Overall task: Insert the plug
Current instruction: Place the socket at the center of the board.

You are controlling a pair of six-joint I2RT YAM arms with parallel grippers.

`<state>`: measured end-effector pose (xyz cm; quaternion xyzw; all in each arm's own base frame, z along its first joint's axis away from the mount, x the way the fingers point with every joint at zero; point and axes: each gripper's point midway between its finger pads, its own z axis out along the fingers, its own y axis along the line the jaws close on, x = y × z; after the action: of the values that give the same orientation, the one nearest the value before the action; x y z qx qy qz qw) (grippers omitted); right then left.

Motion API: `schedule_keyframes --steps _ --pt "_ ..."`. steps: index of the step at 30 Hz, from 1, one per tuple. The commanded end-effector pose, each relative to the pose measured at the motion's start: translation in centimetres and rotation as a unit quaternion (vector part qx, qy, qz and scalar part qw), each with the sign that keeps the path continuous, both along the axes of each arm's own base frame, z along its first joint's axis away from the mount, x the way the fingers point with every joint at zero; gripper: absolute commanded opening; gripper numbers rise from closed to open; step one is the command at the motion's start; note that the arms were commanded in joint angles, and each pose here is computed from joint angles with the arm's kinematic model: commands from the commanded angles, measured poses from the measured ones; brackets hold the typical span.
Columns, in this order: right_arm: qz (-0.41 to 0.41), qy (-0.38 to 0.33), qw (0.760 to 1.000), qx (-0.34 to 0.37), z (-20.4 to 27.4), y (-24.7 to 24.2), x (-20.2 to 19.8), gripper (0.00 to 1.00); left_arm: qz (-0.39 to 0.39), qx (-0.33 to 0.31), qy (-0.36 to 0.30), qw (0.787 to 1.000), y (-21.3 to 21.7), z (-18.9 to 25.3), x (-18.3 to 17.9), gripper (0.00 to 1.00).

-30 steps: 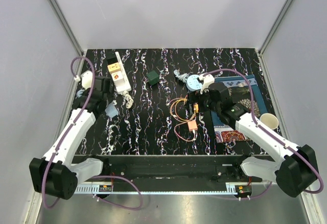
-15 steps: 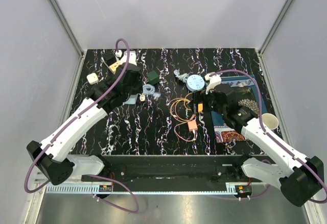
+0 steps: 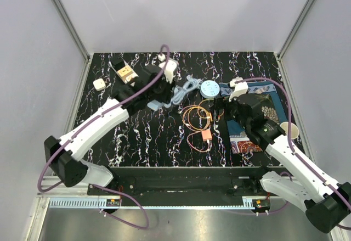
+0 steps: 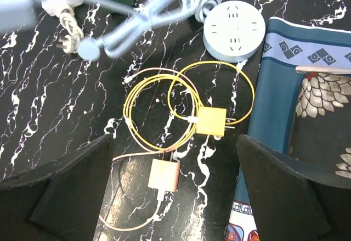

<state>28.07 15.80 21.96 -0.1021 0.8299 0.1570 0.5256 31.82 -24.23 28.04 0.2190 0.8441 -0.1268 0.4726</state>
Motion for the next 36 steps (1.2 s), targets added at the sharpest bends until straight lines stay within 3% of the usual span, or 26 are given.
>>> schedule_keyframes --steps 1,4,8,13,18,19,25,27,31,32,33,36 --pt "-0.018 -0.001 1.0 0.0 -0.2 -0.8 -0.2 0.99 -0.109 -0.019 -0.022 0.994 -3.8 -2.1 -0.3 0.0" --pt "-0.013 0.005 1.0 0.0 -0.6 -0.8 -0.5 0.99 -0.086 0.025 -0.008 0.996 -2.2 -6.5 -0.1 0.0" --pt "0.0 0.017 1.0 -0.002 -1.4 -0.4 -0.8 0.99 -0.07 0.097 0.048 0.992 0.5 -13.1 -1.4 0.0" --pt "0.008 0.03 0.999 -0.004 -2.2 0.1 -0.8 0.99 -0.069 0.145 0.122 0.979 1.9 -18.8 -3.2 0.0" --pt "0.013 0.039 0.999 -0.013 -3.0 0.3 -0.5 0.99 -0.027 0.144 0.186 0.972 2.3 -22.6 -4.3 0.04" --pt "0.013 0.042 0.999 -0.015 -3.3 0.3 -0.5 0.99 -0.022 0.142 0.193 0.971 2.3 -23.2 -4.5 0.11" --pt "0.018 0.052 0.998 -0.015 -4.1 0.6 -0.5 0.99 0.009 0.128 0.206 0.97 2.0 -24.8 -4.5 0.19" --pt "0.019 0.054 0.998 -0.015 -4.2 0.7 -0.5 0.99 0.008 0.13 0.206 0.97 1.9 -24.7 -4.6 0.25" --pt "0.024 0.05 0.998 -0.018 -3.9 0.8 -0.4 0.99 0.013 0.113 0.19 0.975 1.5 -22.9 -4.2 0.56" --pt "0.023 0.047 0.999 -0.016 -3.6 0.8 -0.4 0.99 0.018 0.1 0.178 0.979 1.2 -21.8 -3.7 0.61" --pt "0.024 0.044 0.999 -0.014 -3.5 0.8 -0.4 1.0 0.021 0.086 0.163 0.983 1.0 -20.5 -3.1 0.73" --pt "0.023 0.038 0.999 -0.01 -2.9 0.8 -0.3 1.0 0.041 0.041 0.13 0.99 0.8 -16.5 -0.6 0.91"
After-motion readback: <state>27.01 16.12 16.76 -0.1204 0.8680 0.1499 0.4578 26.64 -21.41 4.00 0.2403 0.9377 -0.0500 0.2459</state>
